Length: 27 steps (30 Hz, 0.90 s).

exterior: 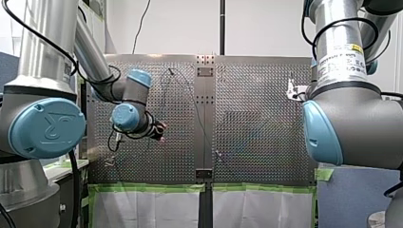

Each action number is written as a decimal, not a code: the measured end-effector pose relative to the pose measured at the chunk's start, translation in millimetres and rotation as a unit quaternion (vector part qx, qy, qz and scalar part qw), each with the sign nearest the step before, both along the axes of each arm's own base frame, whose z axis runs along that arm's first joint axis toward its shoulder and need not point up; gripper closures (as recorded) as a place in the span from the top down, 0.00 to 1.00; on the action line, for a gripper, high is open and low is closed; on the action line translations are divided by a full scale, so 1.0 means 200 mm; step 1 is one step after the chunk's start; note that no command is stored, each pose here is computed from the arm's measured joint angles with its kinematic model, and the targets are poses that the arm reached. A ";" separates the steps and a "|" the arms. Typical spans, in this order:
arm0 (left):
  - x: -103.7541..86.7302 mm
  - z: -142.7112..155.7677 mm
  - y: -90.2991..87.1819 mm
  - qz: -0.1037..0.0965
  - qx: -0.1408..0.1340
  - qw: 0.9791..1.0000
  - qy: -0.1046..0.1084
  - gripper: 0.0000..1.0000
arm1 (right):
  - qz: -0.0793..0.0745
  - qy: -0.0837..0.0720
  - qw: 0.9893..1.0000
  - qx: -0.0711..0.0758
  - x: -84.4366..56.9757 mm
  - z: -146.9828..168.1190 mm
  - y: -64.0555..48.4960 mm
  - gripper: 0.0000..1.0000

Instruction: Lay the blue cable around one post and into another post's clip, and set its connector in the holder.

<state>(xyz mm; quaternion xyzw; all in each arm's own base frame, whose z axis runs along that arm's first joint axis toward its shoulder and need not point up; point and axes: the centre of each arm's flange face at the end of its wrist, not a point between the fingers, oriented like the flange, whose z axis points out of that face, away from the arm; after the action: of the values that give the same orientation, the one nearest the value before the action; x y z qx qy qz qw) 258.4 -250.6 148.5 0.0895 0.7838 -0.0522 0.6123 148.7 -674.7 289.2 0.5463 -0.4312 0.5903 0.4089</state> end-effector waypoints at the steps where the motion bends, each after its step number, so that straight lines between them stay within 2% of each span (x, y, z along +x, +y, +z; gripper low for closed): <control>1: -0.01 -0.01 0.01 0.000 0.000 1.000 0.000 1.00 | 0.000 0.000 1.000 0.000 0.00 0.00 0.00 1.00; 4: -0.03 -0.02 0.01 -0.001 -0.003 1.000 -0.003 1.00 | -0.001 0.000 1.000 0.000 0.00 0.00 0.00 1.00; 16: 0.01 0.00 0.00 0.000 -0.027 0.999 -0.046 1.00 | -0.005 -0.001 1.000 0.001 -0.01 -0.01 0.00 1.00; 27: 0.06 0.04 -0.03 0.000 -0.048 0.995 -0.089 1.00 | -0.005 -0.001 1.000 0.001 0.00 -0.01 0.00 1.00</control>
<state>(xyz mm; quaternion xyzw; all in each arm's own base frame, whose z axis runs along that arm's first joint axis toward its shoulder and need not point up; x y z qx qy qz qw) 270.6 -255.8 157.4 0.0645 0.7230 -0.0819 0.6829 147.8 -675.6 287.0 0.5439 -0.4354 0.5881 0.4108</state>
